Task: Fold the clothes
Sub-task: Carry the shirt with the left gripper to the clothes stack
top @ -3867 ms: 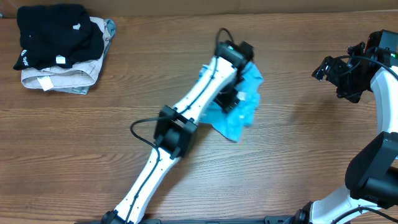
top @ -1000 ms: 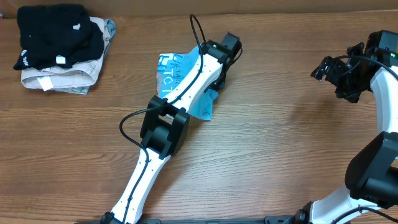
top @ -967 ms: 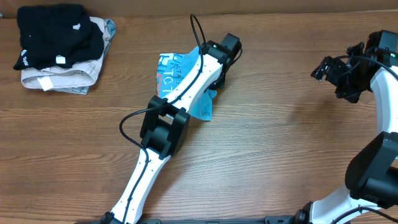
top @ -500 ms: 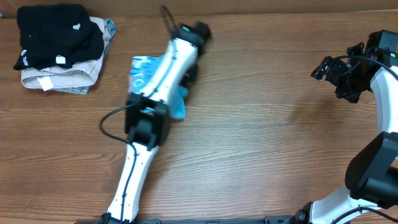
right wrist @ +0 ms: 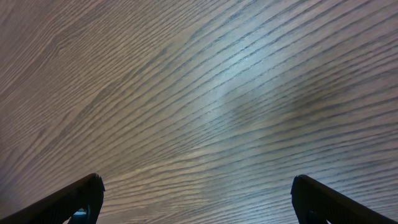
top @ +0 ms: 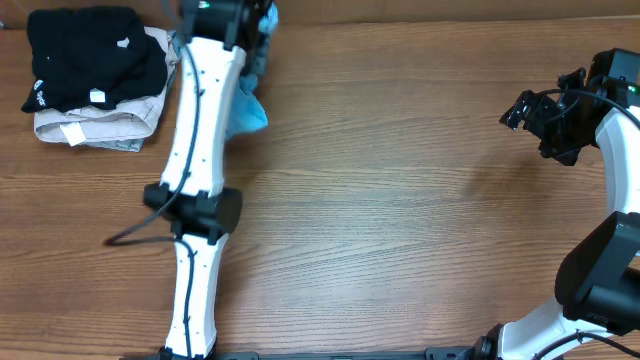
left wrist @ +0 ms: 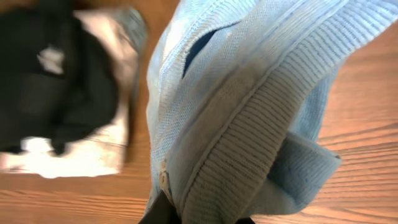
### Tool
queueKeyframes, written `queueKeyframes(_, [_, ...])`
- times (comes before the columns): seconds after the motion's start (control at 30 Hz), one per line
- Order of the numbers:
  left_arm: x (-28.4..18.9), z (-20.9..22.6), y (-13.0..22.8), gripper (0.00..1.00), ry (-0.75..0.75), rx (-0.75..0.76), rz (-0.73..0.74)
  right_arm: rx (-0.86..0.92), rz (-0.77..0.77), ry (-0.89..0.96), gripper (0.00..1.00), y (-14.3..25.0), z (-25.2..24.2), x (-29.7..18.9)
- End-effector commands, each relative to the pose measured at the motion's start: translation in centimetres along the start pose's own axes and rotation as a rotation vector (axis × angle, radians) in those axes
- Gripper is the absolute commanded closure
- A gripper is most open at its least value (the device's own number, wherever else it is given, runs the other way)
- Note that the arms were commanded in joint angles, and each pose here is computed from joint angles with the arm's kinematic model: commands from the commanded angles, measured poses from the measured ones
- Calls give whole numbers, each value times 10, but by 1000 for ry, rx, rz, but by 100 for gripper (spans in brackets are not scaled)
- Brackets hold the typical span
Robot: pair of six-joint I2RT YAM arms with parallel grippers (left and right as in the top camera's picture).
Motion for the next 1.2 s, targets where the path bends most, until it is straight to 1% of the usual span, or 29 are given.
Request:
queueKeyframes(0.0, [-77, 57, -2, 96, -136, -35, -169, -11, -16, -10, 0, -2, 4, -5])
queueKeyframes(0.13, [-100, 100, 1, 96, -254, 2, -212, -10, -15, -10, 0, -1, 4, -5])
queueKeyframes(0.27, [-97, 145, 6, 96, -349, -40, -198, -7, -5, -7, 0, 1, 3, -5])
queueKeyframes(0.33, [-90, 168, 8, 96, -371, -87, -198, -5, 2, -5, 0, 2, 3, -5])
queueKeyframes(0.37, [-85, 177, 8, 96, -367, -78, -201, -4, 5, -4, 0, 3, 2, -5])
queueKeyframes(0.53, [-55, 213, 2, 96, -325, 92, -218, -1, 15, 0, 0, 5, 2, -5])
queueKeyframes(0.7, [-29, 256, 4, 96, -391, 140, -200, 3, 24, 2, 0, 7, 1, -5])
queueKeyframes(0.87, [-7, 295, -7, 96, -486, 139, -246, 6, 35, 6, 0, 9, 0, -5])
queueKeyframes(0.97, [8, 309, -4, 96, -520, 158, -226, 8, 39, 7, 0, 10, 0, -5])
queueKeyframes(1.03, [18, 319, 1, 96, -536, 142, -207, 8, 38, 7, 0, 10, 0, -5])
queueKeyframes(1.17, [43, 326, 10, 96, -524, 111, -176, 8, 34, 5, 0, 9, 1, -5])
Point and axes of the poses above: each gripper's point midway between its finger pads, its own x axis out along the fingers, its own z axis along the line the jaws close on, y = z × x, the point moved 4 cm from there along -x, back along the fingers, and after that the axes turned 6 degrees about x, right-handed, at the moved point
